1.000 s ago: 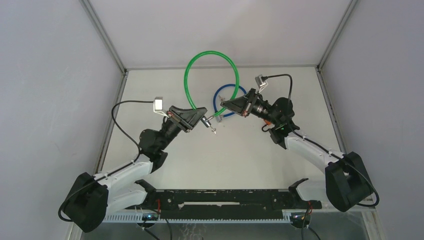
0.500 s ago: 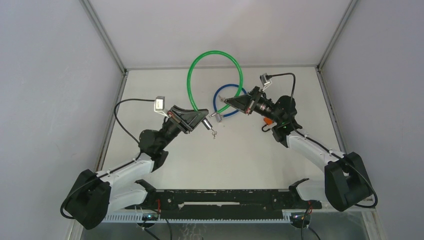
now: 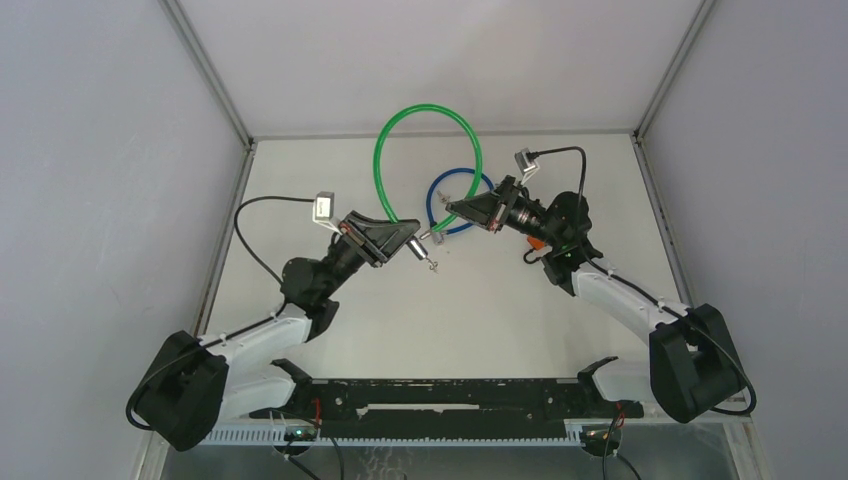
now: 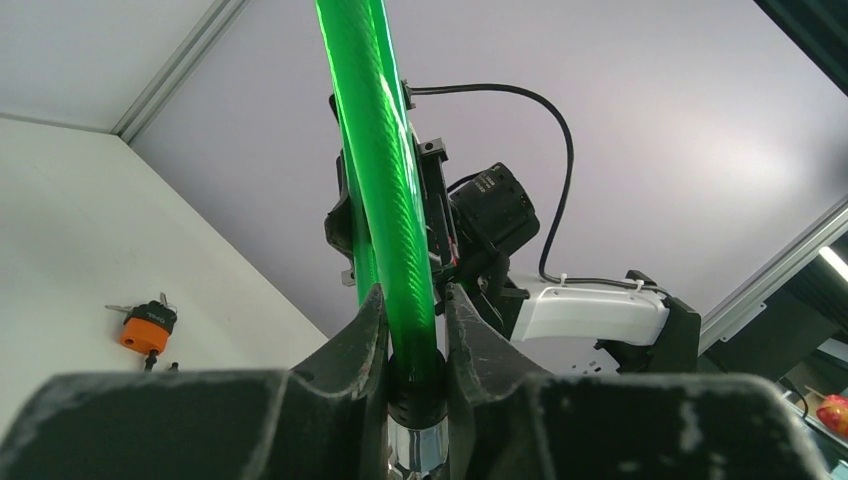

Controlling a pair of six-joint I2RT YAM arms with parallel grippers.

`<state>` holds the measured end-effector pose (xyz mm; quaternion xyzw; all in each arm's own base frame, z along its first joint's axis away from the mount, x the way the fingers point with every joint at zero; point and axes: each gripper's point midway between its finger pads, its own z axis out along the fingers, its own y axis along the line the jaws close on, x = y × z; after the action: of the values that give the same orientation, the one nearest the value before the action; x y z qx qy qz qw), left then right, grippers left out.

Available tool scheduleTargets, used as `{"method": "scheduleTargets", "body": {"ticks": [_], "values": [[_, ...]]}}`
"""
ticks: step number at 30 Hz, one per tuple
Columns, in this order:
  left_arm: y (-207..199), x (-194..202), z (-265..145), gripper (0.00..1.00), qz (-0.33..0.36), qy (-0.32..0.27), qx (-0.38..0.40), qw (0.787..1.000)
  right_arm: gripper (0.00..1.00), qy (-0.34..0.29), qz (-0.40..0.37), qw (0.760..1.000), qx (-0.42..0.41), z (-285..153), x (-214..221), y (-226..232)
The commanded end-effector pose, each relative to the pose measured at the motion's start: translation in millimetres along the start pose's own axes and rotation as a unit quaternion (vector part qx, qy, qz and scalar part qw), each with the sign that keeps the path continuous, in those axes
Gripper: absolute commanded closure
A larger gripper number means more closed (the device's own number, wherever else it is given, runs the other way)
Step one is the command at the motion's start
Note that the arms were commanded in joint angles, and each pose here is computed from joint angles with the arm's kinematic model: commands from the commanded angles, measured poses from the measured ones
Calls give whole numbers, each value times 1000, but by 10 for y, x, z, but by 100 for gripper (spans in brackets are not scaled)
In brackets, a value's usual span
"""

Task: Lock with the key
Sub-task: Lock the lock.

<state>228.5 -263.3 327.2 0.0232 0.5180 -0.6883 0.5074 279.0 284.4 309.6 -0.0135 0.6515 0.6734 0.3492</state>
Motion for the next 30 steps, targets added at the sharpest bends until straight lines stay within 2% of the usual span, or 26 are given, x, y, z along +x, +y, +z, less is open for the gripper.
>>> {"method": "scheduleTargets", "body": {"ticks": [1, 9, 13, 18, 30], "values": [[-370, -154, 129, 100, 17, -6, 66, 998, 100, -15, -52, 997, -51, -1, -125, 391], [-398, -109, 158, 100, 22, 15, 77, 997, 100, -2, -49, 997, -56, -15, -74, 412], [-492, 71, 148, 100, 23, 91, 120, 988, 100, -18, -66, 996, -51, -133, -176, 464], [-586, 205, 172, 100, 14, 157, 166, 973, 100, -18, -84, 995, -39, -222, -147, 483], [-479, 201, 213, 100, 33, 175, 141, 974, 100, -38, -100, 994, -31, -425, -226, 501]]}}
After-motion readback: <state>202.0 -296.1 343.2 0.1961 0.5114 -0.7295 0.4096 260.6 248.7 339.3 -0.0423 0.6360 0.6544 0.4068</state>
